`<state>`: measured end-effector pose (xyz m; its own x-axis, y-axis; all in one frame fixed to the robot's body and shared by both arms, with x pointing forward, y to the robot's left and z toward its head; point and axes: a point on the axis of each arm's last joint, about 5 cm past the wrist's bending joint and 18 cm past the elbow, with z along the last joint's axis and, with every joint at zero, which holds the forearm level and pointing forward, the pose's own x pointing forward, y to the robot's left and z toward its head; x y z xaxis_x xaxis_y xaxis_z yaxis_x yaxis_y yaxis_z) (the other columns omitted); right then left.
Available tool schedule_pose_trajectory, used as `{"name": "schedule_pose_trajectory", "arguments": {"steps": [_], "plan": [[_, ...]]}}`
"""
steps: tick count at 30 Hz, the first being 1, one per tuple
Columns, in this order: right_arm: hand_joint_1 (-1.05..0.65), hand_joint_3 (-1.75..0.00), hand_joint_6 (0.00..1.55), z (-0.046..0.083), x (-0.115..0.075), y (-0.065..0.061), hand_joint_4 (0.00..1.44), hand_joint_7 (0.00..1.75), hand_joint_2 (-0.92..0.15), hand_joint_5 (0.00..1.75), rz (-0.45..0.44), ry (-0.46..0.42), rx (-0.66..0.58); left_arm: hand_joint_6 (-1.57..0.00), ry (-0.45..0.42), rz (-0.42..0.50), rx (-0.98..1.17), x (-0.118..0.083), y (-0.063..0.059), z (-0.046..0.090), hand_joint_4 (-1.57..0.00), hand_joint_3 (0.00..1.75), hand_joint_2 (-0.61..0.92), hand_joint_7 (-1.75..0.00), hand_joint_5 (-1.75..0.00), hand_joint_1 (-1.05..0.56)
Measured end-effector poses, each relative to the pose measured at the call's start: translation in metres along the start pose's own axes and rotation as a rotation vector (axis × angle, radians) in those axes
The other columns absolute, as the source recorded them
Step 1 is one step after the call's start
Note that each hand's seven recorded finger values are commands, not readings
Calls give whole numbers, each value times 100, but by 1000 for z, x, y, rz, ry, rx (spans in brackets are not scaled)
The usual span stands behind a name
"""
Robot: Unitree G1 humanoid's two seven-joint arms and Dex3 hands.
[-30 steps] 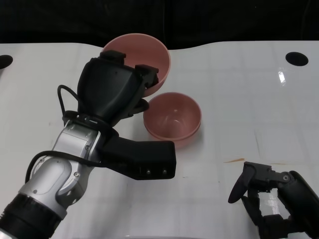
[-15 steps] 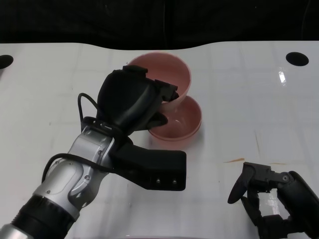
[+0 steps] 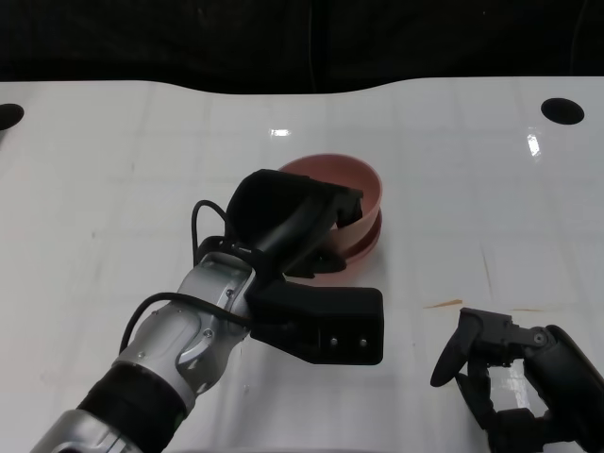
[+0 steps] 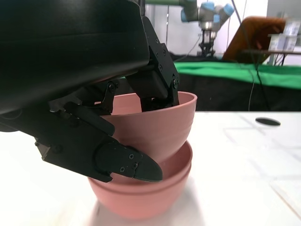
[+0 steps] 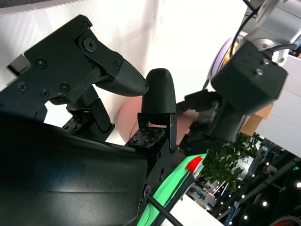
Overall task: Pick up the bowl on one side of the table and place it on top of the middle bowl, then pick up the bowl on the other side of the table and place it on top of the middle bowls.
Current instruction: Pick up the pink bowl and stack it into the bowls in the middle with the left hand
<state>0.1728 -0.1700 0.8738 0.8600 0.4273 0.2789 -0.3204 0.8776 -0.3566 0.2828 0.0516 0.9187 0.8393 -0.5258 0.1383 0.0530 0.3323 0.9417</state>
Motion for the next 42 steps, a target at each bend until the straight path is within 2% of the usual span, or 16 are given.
{"name": "schedule_pose_trajectory", "arguments": {"steps": [1,2,4,7,10,13,18,22,27,37,40,42], "plan": [[-27,-131,77,0,0,0,90,152,-41,175,0,1,0,-83,4,-23,6,2,-3,0,-65,23,91,-36,-125,-34],[-27,-131,77,0,0,0,90,152,-41,175,0,1,0,-78,7,-47,18,3,-5,-1,-61,26,91,-27,-104,-35],[-28,-130,77,0,0,0,90,152,-42,175,1,2,-1,-58,16,-116,70,5,-6,-1,-44,29,92,-7,-58,-43],[-27,-130,77,0,0,0,89,152,-42,175,1,4,-1,-38,21,-196,154,8,-5,0,-22,36,92,-1,-32,-59],[-26,-129,77,0,0,0,89,151,-43,175,1,4,-1,-29,31,-231,232,8,-5,0,-10,44,92,0,-26,-70],[-27,-128,77,0,0,0,89,151,-43,175,1,4,-1,-21,35,-243,264,8,-2,0,-2,50,92,0,-23,-75],[-26,-127,77,0,0,0,88,151,-44,175,1,4,-1,-9,8,-208,268,8,6,4,0,53,92,-1,-5,-78],[-27,-126,77,0,0,-1,88,151,-44,175,1,2,4,-3,-18,-165,237,2,9,6,0,54,92,0,0,-80],[-28,-126,77,-1,1,-1,88,151,-44,175,2,5,5,-4,-50,-67,158,-11,14,6,0,51,92,-1,0,-80],[-28,-126,78,-1,0,-1,88,150,-46,175,1,17,10,-1,-94,125,29,-44,27,-7,0,49,92,-1,0,-76],[-27,-126,78,-2,0,-1,88,150,-45,175,-3,18,18,-5,-112,160,19,-58,29,-13,-2,49,92,-2,-1,-70],[-27,-126,78,-2,1,-2,88,150,-45,175,-3,17,18,-10,-126,187,14,-68,29,-19,-11,47,92,-5,-6,-66]]}}
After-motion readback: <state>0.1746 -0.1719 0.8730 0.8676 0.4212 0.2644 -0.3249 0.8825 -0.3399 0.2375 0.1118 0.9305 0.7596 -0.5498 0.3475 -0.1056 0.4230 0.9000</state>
